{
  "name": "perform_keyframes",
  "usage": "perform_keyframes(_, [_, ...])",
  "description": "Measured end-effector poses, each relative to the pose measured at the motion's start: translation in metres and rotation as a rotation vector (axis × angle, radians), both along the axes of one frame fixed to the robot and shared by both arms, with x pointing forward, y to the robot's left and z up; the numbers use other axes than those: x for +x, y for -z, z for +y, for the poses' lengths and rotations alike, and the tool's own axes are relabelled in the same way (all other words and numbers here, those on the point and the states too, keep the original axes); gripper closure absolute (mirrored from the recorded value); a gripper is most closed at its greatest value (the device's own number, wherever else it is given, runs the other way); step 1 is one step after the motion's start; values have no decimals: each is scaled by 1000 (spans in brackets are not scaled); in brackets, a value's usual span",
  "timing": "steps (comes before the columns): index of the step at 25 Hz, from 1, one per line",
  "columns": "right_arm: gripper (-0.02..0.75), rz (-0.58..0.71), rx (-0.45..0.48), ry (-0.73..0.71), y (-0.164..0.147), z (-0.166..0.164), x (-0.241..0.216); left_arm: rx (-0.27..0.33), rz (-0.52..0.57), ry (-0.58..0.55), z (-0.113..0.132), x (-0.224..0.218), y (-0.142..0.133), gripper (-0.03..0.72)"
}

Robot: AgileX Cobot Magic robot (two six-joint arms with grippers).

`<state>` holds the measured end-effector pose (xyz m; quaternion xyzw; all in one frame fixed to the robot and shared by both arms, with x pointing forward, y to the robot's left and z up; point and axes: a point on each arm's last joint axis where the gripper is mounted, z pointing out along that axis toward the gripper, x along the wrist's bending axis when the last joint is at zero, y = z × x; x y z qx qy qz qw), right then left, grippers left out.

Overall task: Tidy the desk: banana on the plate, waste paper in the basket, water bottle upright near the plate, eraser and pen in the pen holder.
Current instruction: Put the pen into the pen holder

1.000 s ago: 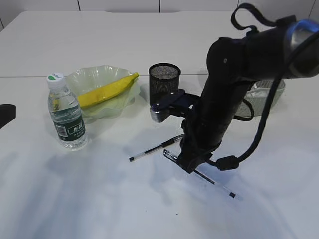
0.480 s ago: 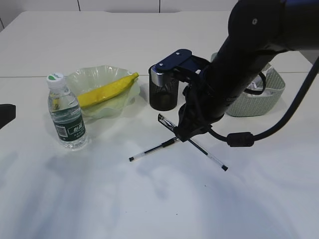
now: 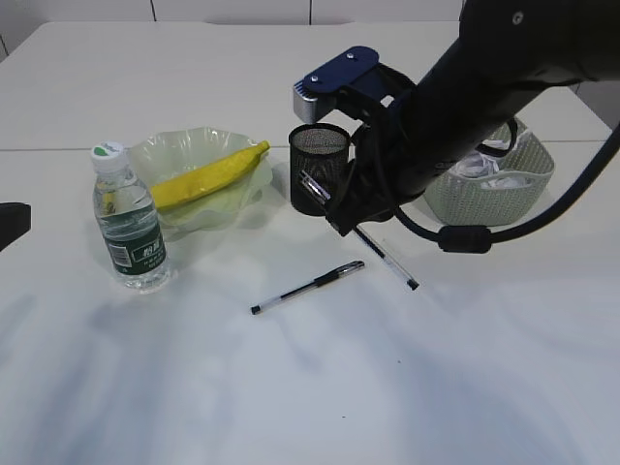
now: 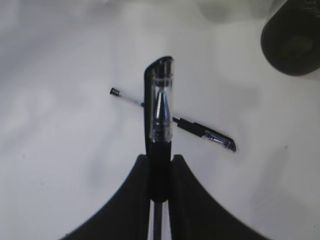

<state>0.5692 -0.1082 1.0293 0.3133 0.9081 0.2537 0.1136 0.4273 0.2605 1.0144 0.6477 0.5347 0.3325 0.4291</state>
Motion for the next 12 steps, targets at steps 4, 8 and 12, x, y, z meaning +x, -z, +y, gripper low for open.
perform_keyframes(4, [692,-63,28,18,-4,1,5,6,-1,3,0,0,0,181])
perform_keyframes(8, [692,-136,58,40,-8,2,11,13,-3,8,0,0,0,181])
perform_keyframes(12, [692,-203,91,64,-12,4,16,13,-3,8,0,0,0,181])
